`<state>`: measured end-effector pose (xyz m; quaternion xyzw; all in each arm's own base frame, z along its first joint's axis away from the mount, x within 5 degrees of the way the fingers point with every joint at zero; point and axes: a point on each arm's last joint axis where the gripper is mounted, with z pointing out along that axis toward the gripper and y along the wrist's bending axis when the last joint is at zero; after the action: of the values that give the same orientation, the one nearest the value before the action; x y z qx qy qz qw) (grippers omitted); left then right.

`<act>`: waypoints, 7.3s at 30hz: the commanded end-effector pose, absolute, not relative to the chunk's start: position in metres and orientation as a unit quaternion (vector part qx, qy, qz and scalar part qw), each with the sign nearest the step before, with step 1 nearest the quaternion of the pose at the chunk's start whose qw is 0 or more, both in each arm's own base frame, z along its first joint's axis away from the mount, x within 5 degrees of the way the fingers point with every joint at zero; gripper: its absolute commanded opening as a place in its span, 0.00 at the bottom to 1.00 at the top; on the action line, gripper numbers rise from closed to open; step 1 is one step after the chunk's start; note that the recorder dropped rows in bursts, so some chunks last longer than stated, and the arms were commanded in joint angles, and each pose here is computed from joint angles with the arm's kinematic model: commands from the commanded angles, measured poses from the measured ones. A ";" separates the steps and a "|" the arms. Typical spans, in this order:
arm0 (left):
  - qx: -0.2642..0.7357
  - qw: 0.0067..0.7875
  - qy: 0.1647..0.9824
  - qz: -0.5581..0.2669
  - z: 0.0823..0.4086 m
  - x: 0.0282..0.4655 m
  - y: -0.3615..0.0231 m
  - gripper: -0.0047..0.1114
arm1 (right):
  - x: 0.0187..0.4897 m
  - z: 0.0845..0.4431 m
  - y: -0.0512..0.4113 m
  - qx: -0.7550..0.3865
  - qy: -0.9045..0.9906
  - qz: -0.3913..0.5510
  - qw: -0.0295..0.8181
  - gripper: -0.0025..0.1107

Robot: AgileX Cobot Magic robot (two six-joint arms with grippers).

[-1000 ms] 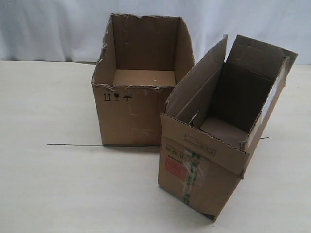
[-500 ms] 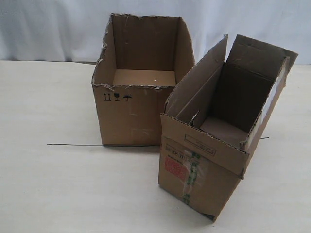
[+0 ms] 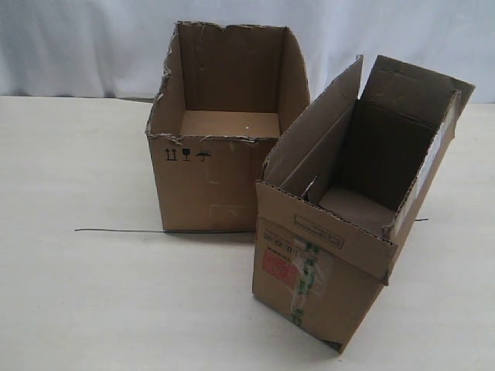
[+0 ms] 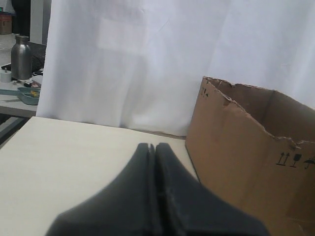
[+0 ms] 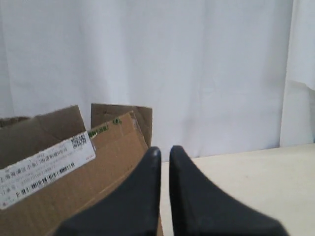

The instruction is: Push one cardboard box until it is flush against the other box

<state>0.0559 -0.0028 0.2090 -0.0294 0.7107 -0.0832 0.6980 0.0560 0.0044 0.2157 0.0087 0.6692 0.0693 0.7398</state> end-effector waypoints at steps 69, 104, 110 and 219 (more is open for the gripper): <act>-0.026 0.706 0.702 -0.090 0.213 0.055 -0.004 0.04 | 0.182 0.360 0.074 -0.235 0.702 0.085 0.667 0.07; -0.025 0.706 0.702 -0.090 0.213 0.055 -0.004 0.04 | 0.108 0.338 0.205 -0.539 0.808 0.113 0.209 0.07; -0.020 0.707 0.702 -0.083 0.213 0.055 -0.003 0.04 | 0.113 0.314 0.213 -0.550 0.822 0.068 0.132 0.07; -0.018 0.708 0.702 -0.081 0.213 0.055 -0.003 0.04 | 0.140 0.355 0.029 -0.008 0.792 -0.071 0.606 0.07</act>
<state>0.0559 -0.0026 0.2093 -0.0215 0.7098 -0.0743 0.7001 0.1298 0.0333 0.3749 -0.0434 0.7867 -0.0468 0.6140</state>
